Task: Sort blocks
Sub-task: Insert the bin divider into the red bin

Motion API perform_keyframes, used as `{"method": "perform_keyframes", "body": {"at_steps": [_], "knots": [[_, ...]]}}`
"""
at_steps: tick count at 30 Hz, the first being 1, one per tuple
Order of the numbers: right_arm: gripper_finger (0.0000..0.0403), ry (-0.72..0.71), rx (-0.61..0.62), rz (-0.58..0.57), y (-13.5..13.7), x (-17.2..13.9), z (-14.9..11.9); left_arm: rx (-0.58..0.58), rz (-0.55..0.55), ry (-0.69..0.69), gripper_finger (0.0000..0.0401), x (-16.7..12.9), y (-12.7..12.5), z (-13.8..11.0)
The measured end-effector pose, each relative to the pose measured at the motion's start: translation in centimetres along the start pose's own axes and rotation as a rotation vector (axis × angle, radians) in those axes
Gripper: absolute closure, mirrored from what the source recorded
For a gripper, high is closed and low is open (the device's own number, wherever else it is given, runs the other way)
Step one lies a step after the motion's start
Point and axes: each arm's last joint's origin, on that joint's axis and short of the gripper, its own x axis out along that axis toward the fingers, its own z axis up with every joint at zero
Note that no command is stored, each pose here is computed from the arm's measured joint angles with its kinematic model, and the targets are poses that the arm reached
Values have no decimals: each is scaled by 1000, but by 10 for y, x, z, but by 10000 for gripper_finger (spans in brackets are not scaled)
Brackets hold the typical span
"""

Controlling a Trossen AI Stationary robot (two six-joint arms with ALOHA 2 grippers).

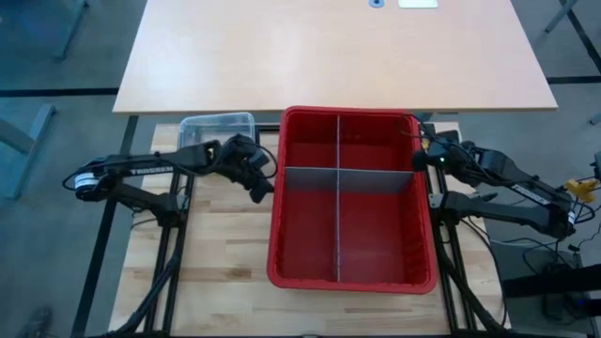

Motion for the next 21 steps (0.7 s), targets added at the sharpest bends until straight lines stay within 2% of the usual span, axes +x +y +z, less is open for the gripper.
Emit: {"method": "perform_keyframes", "body": {"at_steps": [11,21], "knots": [[403,-35,-24,21,17,10,10,23,-97,-27,401,21,-2,11],[403,-34,-62,35,24,15,13,54,-130,-61,401,23,-6,19]]}}
